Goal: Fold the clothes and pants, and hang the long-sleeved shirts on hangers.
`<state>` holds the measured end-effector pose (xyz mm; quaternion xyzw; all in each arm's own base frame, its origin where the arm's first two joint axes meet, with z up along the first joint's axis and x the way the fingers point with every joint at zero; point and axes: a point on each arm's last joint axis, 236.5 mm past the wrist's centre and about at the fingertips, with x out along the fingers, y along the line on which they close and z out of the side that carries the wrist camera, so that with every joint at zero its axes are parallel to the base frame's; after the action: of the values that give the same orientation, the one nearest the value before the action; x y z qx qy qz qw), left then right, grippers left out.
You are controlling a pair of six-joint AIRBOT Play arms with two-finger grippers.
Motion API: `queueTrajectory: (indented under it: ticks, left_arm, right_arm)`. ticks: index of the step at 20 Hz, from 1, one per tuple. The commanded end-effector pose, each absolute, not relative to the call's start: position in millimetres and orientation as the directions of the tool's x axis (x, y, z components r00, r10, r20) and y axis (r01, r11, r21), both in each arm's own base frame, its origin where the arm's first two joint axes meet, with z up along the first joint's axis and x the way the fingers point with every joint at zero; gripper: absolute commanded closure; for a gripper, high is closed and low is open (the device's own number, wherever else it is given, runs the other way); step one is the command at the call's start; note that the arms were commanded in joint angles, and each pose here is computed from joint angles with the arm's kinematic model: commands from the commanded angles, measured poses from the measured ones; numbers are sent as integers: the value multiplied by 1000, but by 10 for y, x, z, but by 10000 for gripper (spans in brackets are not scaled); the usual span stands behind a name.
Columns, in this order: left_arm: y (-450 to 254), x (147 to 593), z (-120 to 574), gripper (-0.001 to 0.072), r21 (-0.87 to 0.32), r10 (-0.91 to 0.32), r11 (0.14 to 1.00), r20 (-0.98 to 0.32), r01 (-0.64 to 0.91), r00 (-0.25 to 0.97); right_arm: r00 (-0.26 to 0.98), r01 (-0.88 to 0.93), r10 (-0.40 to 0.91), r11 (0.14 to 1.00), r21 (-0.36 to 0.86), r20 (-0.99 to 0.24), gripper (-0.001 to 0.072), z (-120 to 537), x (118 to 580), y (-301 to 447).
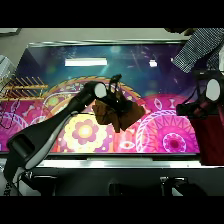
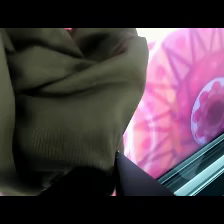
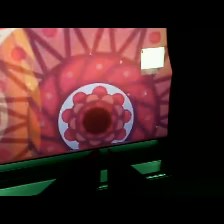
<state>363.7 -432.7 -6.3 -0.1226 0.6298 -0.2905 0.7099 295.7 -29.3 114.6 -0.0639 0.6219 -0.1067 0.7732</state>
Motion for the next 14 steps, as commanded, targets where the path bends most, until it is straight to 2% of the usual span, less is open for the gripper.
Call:
queueTrajectory:
  ticks: [1, 2, 3, 5, 7, 8, 9, 11, 12, 13, 14]
  left_arm:
    - [-4512, 3400, -354, 399, -545, -548, 819, -835, 182, -34]
    - [-4409, 3466, -275, 226, -545, -549, 819, -835, 179, -30]
    - [-4258, 3545, -140, 186, -543, -550, 817, -835, 196, -23]
    - [-3838, 3743, 214, 186, -523, -542, 820, -840, 232, 18]
    - [-3211, 3948, 552, 186, -446, -477, 864, -874, 234, 94]
    - [-2887, 4022, 698, 186, -400, -435, 888, -891, 228, 132]
    - [-2546, 4091, 839, 187, -350, -388, 912, -905, 213, 174]
    - [-2011, 4189, 1079, 187, -296, -327, 943, -913, 154, 244]
    - [-1849, 4229, 1178, 187, -302, -325, 945, -906, 122, 271]
    - [-1706, 4269, 1253, 187, -304, -319, 948, -900, 97, 297]
    - [-1597, 4301, 1284, 187, -305, -313, 949, -898, 76, 310]
  right_arm:
    - [211, 106, -266, 963, -249, -941, 614, 1226, 2887, -352]
    - [236, 92, -221, 974, -205, -946, 527, 1211, 2948, -246]
    - [276, 73, -145, 989, -130, -950, 399, 1199, 3042, -66]
    - [387, 51, 26, 997, 50, -922, 401, 1241, 3342, 343]
    - [471, 73, 49, 993, 94, -881, 401, 1294, 3641, 405]
    - [488, 101, 32, 990, 93, -872, 400, 1285, 3752, 305]
    - [486, 144, 62, 978, 151, -872, 398, 1223, 3839, 229]
    - [453, 232, 205, 913, 336, -868, 394, 1033, 3957, 108]
    - [441, 264, 310, 852, 452, -842, 389, 912, 4042, 94]
    - [428, 288, 403, 787, 545, -809, 326, 759, 4128, 93]
    - [403, 299, 471, 743, 599, -785, 295, 569, 4186, 121]
